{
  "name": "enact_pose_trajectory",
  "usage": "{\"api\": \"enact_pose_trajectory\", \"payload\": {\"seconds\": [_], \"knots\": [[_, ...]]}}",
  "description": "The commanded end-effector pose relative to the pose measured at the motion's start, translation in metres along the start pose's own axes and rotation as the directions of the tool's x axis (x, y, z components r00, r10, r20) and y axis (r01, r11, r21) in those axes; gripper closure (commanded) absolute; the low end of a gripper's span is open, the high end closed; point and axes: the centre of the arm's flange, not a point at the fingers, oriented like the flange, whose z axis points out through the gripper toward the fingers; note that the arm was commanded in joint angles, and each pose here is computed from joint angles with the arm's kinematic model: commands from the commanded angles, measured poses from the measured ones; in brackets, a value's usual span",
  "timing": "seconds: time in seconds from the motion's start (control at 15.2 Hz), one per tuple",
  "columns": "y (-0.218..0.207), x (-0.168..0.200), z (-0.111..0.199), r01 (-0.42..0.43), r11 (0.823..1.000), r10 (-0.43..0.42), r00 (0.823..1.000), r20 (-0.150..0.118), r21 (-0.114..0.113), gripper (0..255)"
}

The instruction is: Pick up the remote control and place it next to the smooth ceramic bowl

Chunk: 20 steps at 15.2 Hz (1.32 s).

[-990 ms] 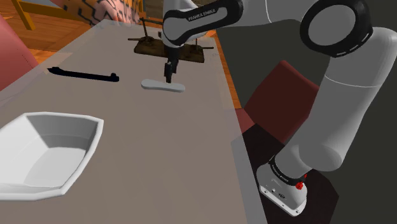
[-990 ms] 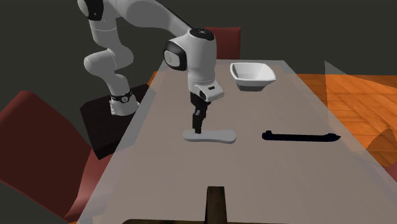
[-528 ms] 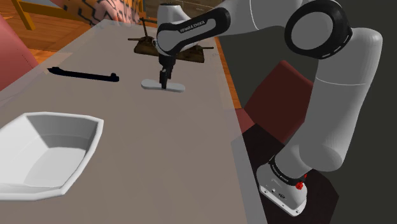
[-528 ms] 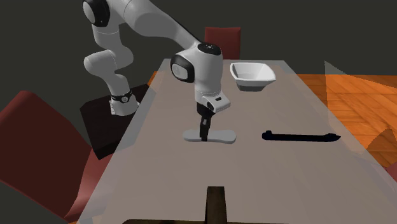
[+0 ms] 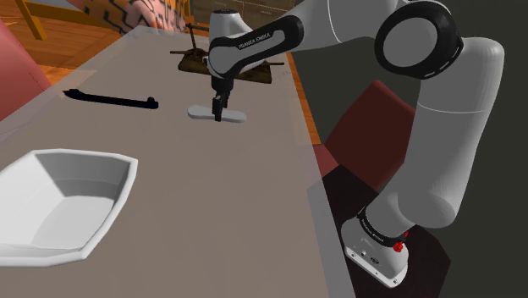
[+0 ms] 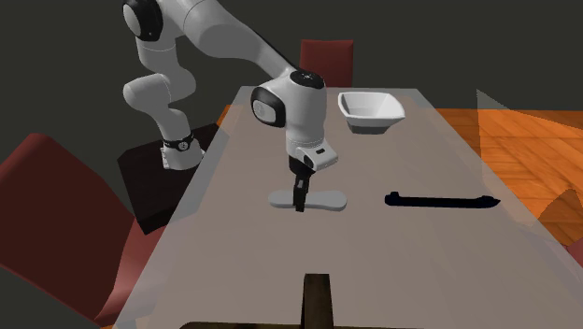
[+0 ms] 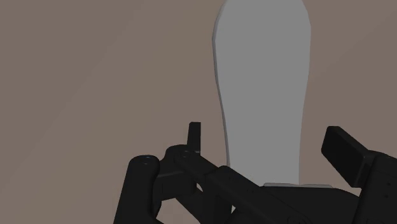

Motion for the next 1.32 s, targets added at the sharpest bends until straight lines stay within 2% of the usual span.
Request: {"api": "enact_pose_trajectory", "payload": {"seconds": [0.0, 0.07, 0.13, 0.73, 1.25], "knots": [[0.0, 0.0, 0.0, 0.0, 1.0, 0.0, 1.0, 0.0, 0.0, 0], [0.0, 0.0, 0.0, 0.0, 1.0, 0.0, 1.0, 0.0, 0.0, 0], [0.0, 0.0, 0.0, 0.0, 1.0, 0.0, 1.0, 0.0, 0.0, 255], [0.0, 0.0, 0.0, 0.0, 1.0, 0.0, 1.0, 0.0, 0.0, 255], [0.0, 0.0, -0.042, 0.0, 1.0, 0.0, 1.0, 0.0, 0.0, 255]]}}
